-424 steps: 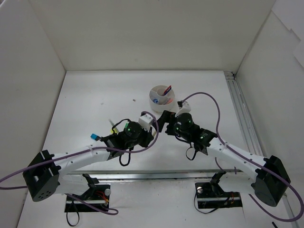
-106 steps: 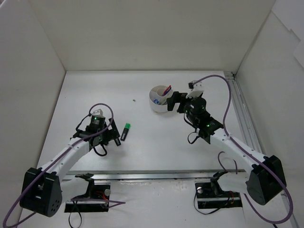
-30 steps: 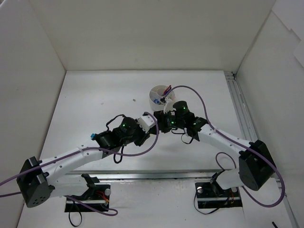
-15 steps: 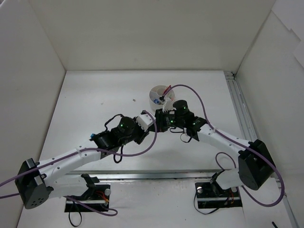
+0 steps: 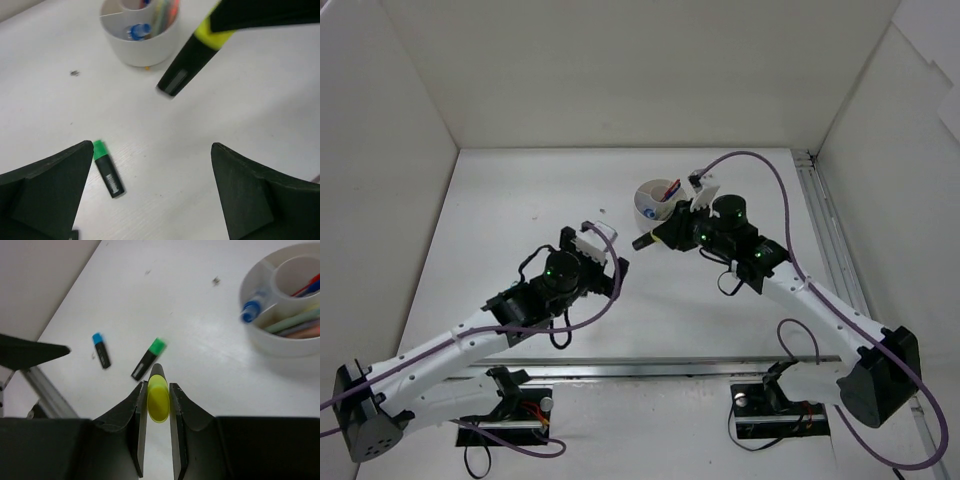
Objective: Sort the stationery into containers
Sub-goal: Place the stationery in the storage box.
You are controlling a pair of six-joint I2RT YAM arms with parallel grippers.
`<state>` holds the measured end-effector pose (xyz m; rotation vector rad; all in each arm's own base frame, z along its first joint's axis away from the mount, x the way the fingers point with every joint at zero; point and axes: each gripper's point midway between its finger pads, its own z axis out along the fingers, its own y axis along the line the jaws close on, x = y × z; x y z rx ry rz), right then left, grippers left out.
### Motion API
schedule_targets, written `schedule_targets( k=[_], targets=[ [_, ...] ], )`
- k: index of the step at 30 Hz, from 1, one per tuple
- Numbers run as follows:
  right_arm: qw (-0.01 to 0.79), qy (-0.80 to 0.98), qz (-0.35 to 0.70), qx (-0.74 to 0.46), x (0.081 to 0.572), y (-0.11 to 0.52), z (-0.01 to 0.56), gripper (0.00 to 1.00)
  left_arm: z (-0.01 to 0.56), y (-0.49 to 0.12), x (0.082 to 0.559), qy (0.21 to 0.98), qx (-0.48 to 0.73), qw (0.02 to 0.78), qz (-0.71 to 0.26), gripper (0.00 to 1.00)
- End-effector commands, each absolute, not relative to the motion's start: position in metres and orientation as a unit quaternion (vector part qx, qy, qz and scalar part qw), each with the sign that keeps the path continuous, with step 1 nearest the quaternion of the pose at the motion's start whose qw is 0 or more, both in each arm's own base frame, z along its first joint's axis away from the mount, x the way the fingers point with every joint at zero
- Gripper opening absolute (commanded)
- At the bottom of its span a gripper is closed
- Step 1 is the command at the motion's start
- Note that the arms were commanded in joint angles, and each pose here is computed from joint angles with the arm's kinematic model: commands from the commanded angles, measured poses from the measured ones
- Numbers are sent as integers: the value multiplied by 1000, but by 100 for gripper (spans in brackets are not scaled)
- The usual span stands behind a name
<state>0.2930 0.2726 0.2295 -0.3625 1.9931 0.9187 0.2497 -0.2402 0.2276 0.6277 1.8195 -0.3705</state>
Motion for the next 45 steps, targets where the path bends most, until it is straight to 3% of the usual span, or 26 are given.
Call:
schedule_targets(
  k=[1,6,10,14,18,25,32,45],
  targets=[
    [552,765,315,-108,331,236,292,0,242,-189,269,793,105,588,-121,100],
    [602,755,246,-87,363,194,317,0,224,-118,273,828,-60,554,-61,100],
    [620,753,209,-74,393,164,331,0,201,-53,256,842,-244,482,-4,100],
    [623,755,190,-76,426,139,333,0,186,-32,252,844,-288,453,-9,100],
    [624,749,192,-113,459,133,336,0,171,-19,258,842,-314,439,-23,100],
    [588,768,193,-169,513,139,289,0,142,-7,280,863,-332,380,-28,99],
    [566,764,240,-196,527,166,262,0,133,-14,296,874,-307,373,-44,97],
    [544,782,215,-214,531,203,227,0,140,-10,294,869,-295,395,-38,100]
  ],
)
